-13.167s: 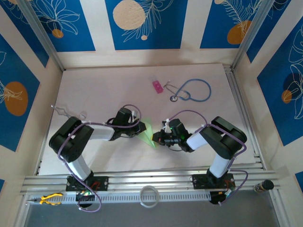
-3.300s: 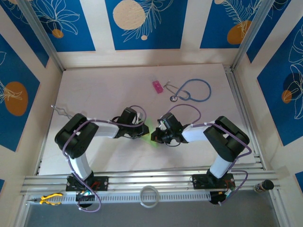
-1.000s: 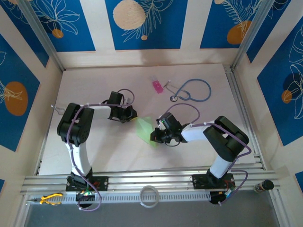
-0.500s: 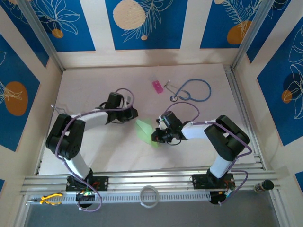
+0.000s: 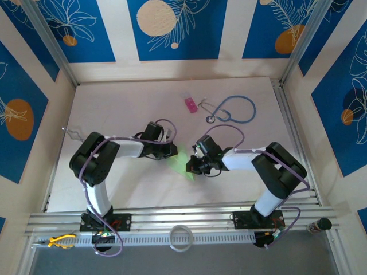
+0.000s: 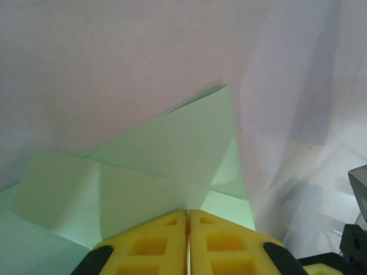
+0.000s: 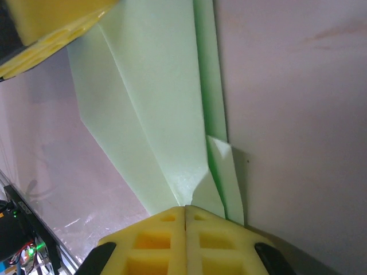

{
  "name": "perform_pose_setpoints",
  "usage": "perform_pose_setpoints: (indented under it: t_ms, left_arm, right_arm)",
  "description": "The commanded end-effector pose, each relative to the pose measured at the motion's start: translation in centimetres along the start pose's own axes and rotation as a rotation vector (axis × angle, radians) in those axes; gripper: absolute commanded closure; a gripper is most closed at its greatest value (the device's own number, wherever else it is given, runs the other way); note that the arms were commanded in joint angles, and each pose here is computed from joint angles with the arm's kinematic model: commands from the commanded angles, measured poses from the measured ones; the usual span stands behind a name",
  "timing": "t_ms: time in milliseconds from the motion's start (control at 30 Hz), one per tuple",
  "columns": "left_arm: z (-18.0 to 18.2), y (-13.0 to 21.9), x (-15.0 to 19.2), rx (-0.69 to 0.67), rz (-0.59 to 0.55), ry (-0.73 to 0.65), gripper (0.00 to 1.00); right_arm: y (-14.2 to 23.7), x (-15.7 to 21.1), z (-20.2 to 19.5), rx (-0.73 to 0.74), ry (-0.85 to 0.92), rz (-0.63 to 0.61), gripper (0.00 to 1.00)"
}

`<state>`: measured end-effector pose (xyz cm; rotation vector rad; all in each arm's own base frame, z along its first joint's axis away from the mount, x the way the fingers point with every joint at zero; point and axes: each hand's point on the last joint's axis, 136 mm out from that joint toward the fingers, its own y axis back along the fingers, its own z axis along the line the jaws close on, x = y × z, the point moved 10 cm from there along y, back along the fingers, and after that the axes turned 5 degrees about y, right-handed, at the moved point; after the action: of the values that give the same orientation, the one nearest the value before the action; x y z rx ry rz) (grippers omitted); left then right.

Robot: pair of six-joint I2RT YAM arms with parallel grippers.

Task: Fold a paper plane with a square sheet of paper (pick it up from the middle)
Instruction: Fourth fold the wing at the center of the table.

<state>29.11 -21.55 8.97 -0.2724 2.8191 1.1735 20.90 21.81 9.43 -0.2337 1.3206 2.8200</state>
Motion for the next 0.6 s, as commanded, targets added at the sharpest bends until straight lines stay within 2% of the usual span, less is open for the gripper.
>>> perform_pose_setpoints:
  t_ms: [0, 367, 567]
  left_arm:
    - [2.7, -0.8, 1.2, -0.089, 0.025, 0.048, 0.89]
    - [3.0, -1.0, 1.4, -0.086, 0.025, 0.055, 0.89]
    - [3.1, -0.5, 1.4, -0.094, 0.012, 0.058, 0.9]
  right_arm:
    - [0.6, -0.7, 1.7, -0.027, -0.006, -0.022, 0.92]
    - [-2.8, -3.3, 1.7, -0.001, -0.028, -0.017, 0.87]
    - [-3.1, -0.2, -0.3, 0.069, -0.037, 0.056, 0.86]
